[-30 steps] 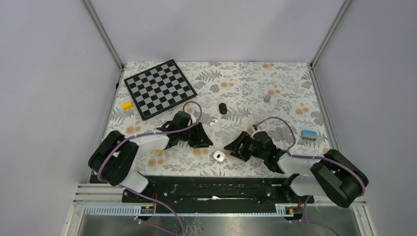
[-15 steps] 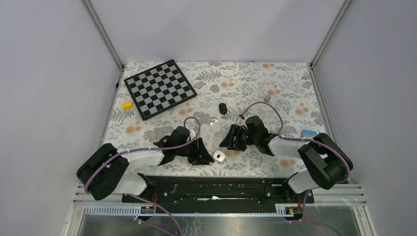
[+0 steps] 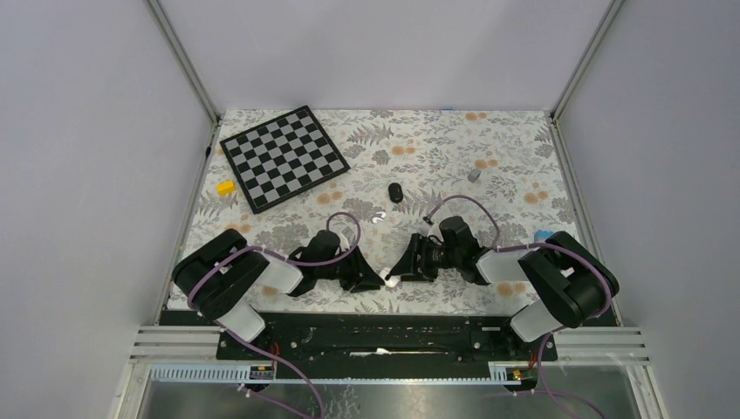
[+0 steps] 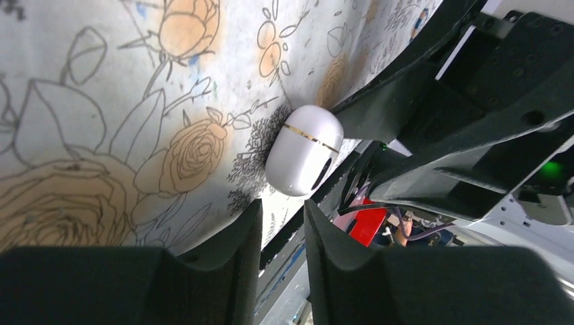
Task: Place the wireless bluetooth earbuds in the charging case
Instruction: Pick up the charging case at the center of the board.
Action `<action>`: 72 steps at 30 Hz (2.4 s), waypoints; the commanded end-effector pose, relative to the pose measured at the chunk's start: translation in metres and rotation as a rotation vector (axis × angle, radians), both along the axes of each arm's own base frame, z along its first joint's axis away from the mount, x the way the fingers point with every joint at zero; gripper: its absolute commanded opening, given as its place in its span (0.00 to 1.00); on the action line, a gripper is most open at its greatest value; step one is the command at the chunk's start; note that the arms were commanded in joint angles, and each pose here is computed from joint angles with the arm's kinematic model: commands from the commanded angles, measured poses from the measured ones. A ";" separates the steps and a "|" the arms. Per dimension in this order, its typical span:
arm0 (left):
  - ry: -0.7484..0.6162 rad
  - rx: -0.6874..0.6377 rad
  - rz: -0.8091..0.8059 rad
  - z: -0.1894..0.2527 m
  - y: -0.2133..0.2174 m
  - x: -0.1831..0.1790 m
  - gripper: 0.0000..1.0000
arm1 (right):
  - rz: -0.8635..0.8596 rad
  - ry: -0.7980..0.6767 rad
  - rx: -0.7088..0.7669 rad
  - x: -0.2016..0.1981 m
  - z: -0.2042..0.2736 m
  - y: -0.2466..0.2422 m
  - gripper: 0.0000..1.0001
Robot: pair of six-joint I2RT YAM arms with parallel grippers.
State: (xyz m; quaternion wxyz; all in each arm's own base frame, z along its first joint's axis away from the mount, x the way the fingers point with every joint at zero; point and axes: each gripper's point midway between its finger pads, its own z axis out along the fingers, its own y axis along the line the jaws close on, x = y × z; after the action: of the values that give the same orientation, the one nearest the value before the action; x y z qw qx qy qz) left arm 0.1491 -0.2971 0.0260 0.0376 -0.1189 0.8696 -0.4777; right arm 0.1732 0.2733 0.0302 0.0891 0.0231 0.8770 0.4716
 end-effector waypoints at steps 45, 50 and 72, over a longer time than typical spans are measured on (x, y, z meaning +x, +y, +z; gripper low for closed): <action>-0.070 -0.041 0.018 0.003 -0.028 0.035 0.24 | -0.023 0.055 0.201 0.009 0.012 0.008 0.31; -0.082 -0.039 0.019 0.008 -0.024 0.036 0.24 | -0.041 0.045 0.194 0.007 0.013 0.004 0.18; -0.574 -0.005 0.052 0.138 0.034 0.067 0.90 | 0.013 -0.284 0.477 0.040 0.143 0.020 0.00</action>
State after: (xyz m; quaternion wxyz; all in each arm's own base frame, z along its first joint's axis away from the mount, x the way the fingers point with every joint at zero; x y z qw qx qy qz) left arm 0.2061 -0.2760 0.1482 0.2539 -0.0061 0.8332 -0.4913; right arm 0.2050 0.2883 0.1237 0.1584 0.0090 0.7678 0.6207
